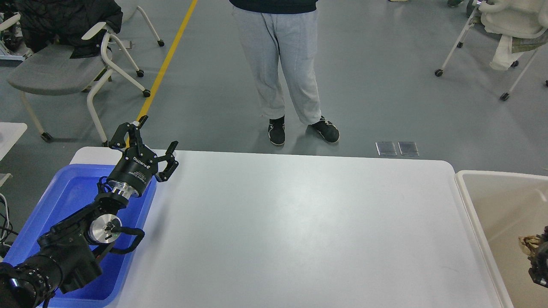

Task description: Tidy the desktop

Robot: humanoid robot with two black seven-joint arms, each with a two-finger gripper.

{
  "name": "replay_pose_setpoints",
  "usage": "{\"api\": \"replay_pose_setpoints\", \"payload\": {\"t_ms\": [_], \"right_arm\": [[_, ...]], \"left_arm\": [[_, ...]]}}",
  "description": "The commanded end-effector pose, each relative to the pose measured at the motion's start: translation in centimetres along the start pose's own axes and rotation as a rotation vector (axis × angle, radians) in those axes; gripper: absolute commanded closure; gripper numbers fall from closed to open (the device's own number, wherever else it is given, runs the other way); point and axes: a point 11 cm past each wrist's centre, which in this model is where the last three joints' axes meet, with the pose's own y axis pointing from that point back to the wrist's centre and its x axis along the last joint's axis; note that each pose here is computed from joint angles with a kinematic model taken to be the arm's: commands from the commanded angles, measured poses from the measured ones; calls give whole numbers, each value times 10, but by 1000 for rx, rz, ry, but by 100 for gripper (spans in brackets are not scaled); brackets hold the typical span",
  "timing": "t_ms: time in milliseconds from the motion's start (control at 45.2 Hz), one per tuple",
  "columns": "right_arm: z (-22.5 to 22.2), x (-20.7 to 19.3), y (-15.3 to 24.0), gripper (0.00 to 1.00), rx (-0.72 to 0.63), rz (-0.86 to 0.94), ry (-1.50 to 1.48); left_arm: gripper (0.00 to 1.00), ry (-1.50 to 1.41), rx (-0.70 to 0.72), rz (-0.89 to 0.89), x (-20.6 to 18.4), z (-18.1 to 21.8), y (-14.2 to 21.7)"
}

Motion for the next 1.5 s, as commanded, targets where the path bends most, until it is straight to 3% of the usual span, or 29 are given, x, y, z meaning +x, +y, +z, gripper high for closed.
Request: {"api": "replay_pose_setpoints", "payload": {"t_ms": [0, 288, 442, 686, 907, 1128, 1217, 1482], "right_arm": [[-5, 0, 0, 0, 11, 1, 10], [-33, -12, 4, 0, 60, -32, -20], [-77, -8, 12, 0, 136, -42, -114], [-140, -40, 31, 0, 237, -153, -283], [-182, -107, 64, 0, 283, -430, -467], [-208, -200, 137, 0, 322, -865, -491], [-196, -249, 164, 0, 297, -1054, -502], [-141, -322, 192, 0, 183, -1269, -505]], "left_arm": [[0, 1, 0, -1, 0, 0, 0], [0, 1, 0, -1, 0, 0, 0], [0, 1, 0, -1, 0, 0, 0], [0, 0, 0, 0, 0, 0, 0], [0, 0, 0, 0, 0, 0, 0], [0, 0, -2, 0, 0, 0, 0], [0, 0, 0, 0, 0, 0, 0], [0, 0, 0, -1, 0, 0, 0]]}}
